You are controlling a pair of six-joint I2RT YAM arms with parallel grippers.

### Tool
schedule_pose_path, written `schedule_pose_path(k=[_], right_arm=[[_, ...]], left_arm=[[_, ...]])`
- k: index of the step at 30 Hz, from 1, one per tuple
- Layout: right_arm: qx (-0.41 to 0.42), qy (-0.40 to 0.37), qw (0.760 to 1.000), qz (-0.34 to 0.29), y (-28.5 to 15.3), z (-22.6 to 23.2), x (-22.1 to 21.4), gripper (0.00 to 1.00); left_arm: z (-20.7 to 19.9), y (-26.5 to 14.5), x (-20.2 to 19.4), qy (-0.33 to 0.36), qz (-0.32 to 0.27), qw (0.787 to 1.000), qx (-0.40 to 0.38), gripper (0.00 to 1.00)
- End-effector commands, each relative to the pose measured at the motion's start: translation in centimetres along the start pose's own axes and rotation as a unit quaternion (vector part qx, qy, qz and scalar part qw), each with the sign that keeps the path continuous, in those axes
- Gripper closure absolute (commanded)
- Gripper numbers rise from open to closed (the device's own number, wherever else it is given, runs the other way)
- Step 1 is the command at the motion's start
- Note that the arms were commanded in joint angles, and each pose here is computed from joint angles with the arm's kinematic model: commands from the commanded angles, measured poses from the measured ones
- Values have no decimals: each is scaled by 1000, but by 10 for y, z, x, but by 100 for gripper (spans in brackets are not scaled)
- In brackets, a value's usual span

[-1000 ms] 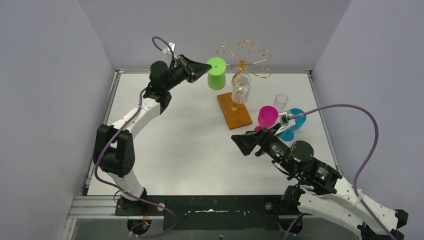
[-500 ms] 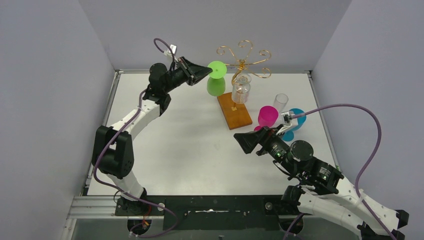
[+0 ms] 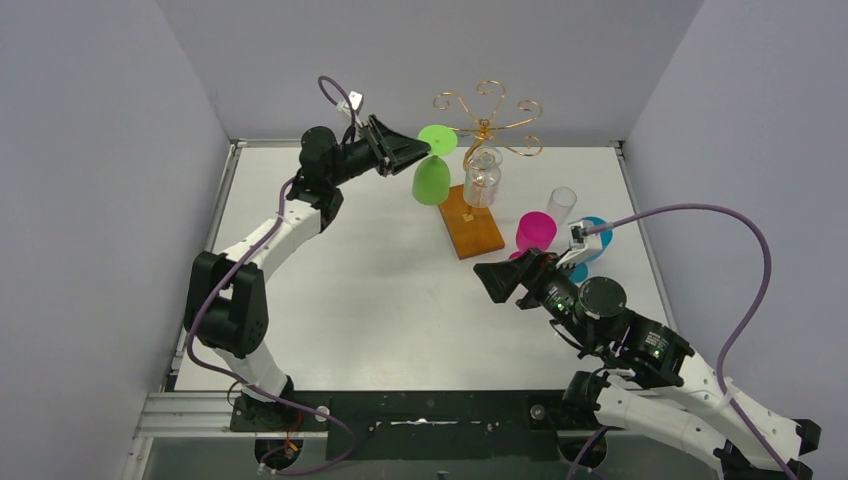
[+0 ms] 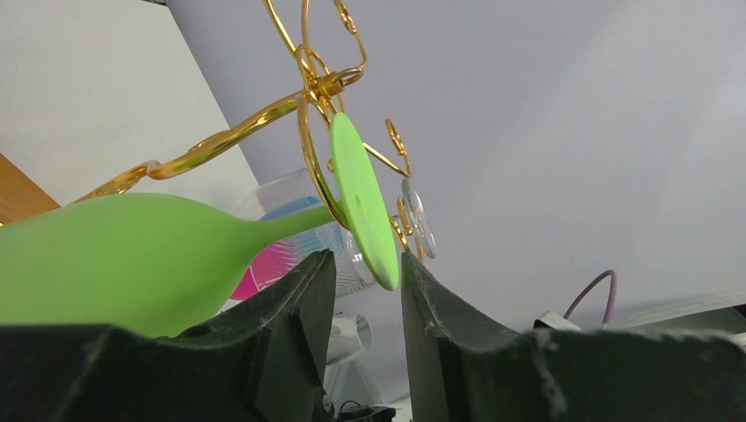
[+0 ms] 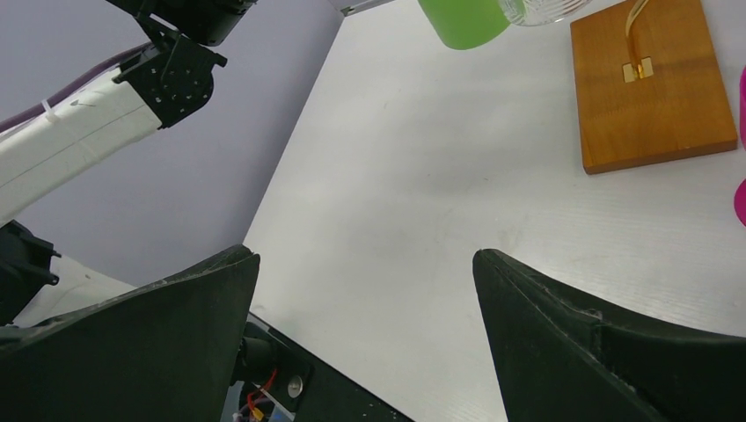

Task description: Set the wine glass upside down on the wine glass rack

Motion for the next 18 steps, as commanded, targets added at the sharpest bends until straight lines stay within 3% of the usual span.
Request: schedule_pose_path(k=[1, 18], right_arm=[[-12, 16, 999, -32, -8, 6, 14, 2], [-116, 8, 991, -72, -23, -17, 24, 2]], left_arm=[[-28, -4, 9, 49, 4, 998, -35, 67], [-28, -34, -7, 116, 56, 992, -10, 51]])
Point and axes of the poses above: each gripper's point midway between its finger pads, its own y axis out along the fingers, its own z axis along the line the jaws close on, x = y × z, the point moved 9 cm from there along -y, back along the fingers, and after that the axes turned 14 degrees about y, right-handed, at the moved point
